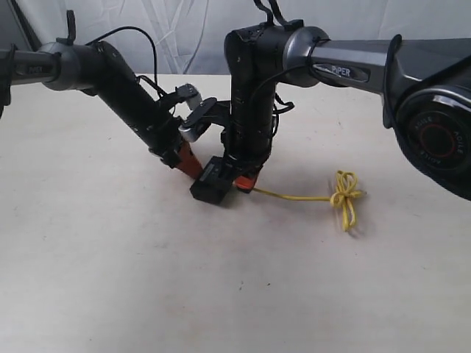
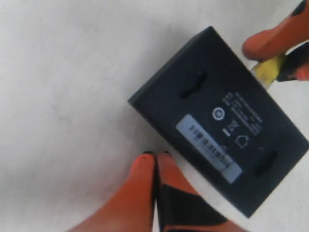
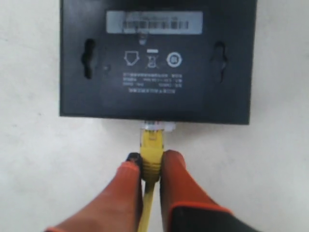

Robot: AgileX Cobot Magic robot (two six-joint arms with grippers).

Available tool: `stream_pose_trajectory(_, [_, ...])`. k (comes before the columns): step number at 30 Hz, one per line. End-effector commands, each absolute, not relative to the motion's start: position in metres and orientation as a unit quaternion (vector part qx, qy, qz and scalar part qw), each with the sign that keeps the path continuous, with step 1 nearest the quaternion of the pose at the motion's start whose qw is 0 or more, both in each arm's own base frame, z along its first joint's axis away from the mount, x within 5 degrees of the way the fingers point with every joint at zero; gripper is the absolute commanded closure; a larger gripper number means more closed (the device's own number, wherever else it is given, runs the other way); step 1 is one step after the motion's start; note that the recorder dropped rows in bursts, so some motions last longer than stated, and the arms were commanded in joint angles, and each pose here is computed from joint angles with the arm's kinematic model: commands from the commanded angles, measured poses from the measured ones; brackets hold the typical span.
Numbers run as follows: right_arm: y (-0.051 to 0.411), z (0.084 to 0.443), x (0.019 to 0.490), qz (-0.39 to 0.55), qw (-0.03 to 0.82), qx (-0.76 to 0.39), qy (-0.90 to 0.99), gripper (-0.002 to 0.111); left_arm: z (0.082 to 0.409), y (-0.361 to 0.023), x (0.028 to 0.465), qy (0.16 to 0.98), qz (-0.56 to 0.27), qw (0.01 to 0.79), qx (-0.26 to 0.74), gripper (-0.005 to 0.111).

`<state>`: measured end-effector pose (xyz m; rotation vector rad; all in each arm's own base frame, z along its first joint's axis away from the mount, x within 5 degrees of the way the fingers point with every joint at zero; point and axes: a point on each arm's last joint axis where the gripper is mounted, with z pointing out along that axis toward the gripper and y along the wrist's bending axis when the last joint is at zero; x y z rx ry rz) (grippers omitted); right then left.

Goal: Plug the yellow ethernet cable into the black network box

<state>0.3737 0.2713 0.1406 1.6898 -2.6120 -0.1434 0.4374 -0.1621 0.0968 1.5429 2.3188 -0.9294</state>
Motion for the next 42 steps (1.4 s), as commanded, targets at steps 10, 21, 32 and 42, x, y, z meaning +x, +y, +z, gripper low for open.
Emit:
stream_pose_trajectory(10, [0.261,0.138,0.367,-0.037,0.026,0.609,-0.792,0.109,0.168,-0.114,0.444,0.86,-0.239,0.12,0.435,0.107])
stream_pose_trajectory(21, [0.263,0.137,0.37,-0.034,0.005,0.616,-0.787,0.097,0.209,-0.102,0.411,0.884,-0.207,0.161,0.386,0.107])
stream_pose_trajectory(32, [0.258,0.151,0.372,-0.007,-0.006,0.595,-0.803,0.047,0.251,-0.093,0.376,0.889,-0.173,0.233,0.355,0.107])
stream_pose_trajectory(42, [0.22,0.211,0.383,0.086,-0.058,0.473,-0.875,0.08,0.296,-0.077,0.342,0.894,-0.11,0.289,0.325,0.107])
